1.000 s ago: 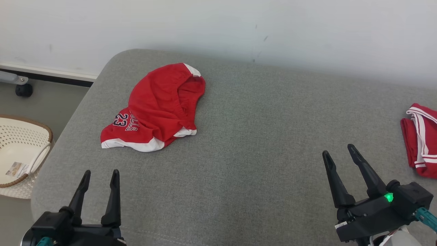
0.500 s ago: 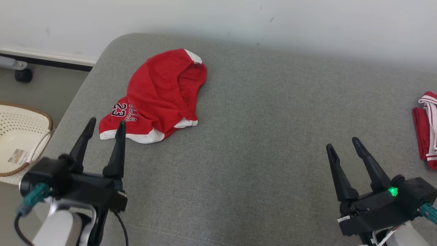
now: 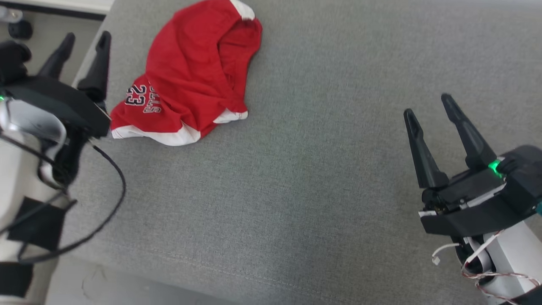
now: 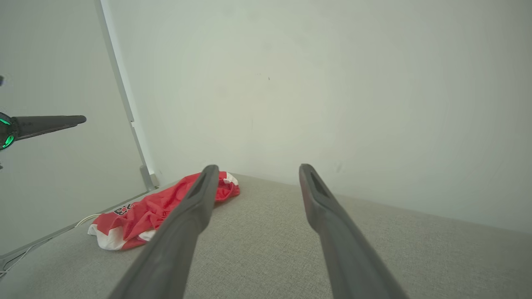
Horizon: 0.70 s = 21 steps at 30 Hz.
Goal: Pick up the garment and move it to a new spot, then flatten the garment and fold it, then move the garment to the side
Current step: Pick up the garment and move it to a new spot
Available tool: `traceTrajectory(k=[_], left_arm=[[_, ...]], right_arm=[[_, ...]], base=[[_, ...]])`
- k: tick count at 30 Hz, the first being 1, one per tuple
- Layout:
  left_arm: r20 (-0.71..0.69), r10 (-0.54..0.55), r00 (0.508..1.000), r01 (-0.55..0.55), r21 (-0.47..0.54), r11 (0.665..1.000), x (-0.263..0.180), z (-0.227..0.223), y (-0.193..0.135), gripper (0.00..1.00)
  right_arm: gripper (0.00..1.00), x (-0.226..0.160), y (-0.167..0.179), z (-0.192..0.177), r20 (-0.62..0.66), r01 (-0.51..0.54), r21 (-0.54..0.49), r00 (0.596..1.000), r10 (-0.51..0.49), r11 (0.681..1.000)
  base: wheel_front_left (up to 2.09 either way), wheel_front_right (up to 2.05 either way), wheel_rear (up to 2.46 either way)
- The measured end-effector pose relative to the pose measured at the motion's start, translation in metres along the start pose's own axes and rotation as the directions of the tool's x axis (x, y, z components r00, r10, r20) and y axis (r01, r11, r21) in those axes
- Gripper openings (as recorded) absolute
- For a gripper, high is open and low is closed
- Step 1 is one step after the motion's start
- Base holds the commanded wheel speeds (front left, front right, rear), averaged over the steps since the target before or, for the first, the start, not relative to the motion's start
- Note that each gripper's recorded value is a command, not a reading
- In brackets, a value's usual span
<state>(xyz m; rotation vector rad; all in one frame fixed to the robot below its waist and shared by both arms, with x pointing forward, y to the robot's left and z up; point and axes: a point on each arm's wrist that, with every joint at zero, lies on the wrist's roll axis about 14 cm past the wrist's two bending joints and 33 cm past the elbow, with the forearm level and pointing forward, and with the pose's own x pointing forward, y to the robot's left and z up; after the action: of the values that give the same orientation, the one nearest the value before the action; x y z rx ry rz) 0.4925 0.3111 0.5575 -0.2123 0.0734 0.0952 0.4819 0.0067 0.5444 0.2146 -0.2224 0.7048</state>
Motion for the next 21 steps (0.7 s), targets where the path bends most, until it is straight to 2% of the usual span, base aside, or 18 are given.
traceTrajectory(k=[7, 12, 16, 21], left_arm=[[-0.187, 0.078, 0.979, -0.093, -0.072, 0.993, 0.035, -0.033, 0.033, 1.00], [-0.348, 0.118, 0.930, -0.147, -0.057, 0.987, 0.045, -0.075, 0.050, 1.00], [-0.449, 0.120, 0.886, -0.167, -0.067, 0.984, 0.054, -0.106, 0.049, 1.00], [-0.569, 0.081, 0.818, -0.194, -0.140, 0.971, 0.054, -0.147, 0.038, 1.00]], right_arm=[[1.00, 0.016, -0.010, -0.028, -0.012, -0.020, 0.028, 1.000, 0.020, 0.999], [1.00, 0.018, -0.022, -0.048, -0.039, -0.007, 0.030, 0.999, 0.009, 1.000], [1.00, 0.012, -0.036, -0.066, -0.079, 0.019, 0.025, 0.997, -0.017, 1.000], [1.00, 0.005, -0.050, -0.073, -0.102, 0.053, 0.014, 0.993, -0.052, 0.998]], base=[[0.00, 0.00, 0.00], [0.00, 0.00, 0.00], [0.00, 0.00, 0.00], [0.00, 0.00, 0.00]])
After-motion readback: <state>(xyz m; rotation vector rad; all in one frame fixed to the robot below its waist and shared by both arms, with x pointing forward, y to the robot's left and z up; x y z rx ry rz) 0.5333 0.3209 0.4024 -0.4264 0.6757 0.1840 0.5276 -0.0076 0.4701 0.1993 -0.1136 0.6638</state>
